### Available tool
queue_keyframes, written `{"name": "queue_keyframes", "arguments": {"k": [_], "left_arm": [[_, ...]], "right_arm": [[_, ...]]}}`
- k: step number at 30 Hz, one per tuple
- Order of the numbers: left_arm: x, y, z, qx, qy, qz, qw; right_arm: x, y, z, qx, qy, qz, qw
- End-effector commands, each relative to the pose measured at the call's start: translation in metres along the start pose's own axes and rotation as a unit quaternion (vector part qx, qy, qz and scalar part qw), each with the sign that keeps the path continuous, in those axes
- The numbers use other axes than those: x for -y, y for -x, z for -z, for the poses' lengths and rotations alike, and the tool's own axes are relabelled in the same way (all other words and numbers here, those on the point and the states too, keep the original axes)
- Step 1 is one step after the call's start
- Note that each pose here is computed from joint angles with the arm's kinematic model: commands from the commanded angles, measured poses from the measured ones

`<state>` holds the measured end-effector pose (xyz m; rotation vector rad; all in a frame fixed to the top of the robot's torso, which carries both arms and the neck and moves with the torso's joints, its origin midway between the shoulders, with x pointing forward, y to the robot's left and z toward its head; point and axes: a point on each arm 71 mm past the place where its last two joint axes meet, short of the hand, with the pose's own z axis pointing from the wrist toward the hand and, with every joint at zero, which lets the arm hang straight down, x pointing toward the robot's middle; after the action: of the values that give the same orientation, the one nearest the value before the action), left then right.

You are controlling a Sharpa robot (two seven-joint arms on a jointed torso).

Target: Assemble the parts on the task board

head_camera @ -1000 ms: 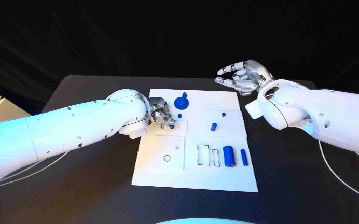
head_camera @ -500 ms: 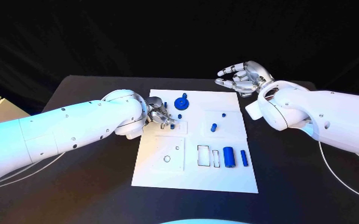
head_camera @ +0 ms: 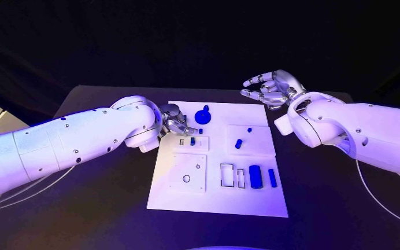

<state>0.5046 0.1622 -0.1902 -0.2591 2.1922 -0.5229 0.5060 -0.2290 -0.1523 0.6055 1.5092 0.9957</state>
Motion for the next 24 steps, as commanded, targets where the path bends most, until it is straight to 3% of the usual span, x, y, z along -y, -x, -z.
{"name": "queue_keyframes", "arguments": {"k": [1,5,9,14,19,24], "left_arm": [[-0.0014,0.0085,0.0008,-0.008,-0.007,0.032,0.999],[-0.0063,0.0300,0.0013,0.000,-0.005,0.054,0.999],[-0.0094,0.0450,0.0005,0.007,-0.002,0.058,0.998],[-0.0115,0.0627,-0.0072,0.014,0.006,0.051,0.999],[-0.0120,0.0703,-0.0179,0.013,0.013,0.038,0.999],[-0.0131,0.0716,-0.0298,0.005,0.025,0.023,0.999]], "right_arm": [[-0.001,-0.001,0.000,-0.003,0.008,0.002,1.000],[0.000,0.000,0.000,-0.002,0.007,0.002,1.000],[0.000,0.000,0.000,-0.002,0.007,0.002,1.000],[0.000,0.000,0.000,-0.002,0.006,0.002,1.000],[0.000,0.000,0.000,-0.003,0.007,0.002,1.000],[-0.001,-0.001,0.000,-0.004,0.007,0.001,1.000]]}}
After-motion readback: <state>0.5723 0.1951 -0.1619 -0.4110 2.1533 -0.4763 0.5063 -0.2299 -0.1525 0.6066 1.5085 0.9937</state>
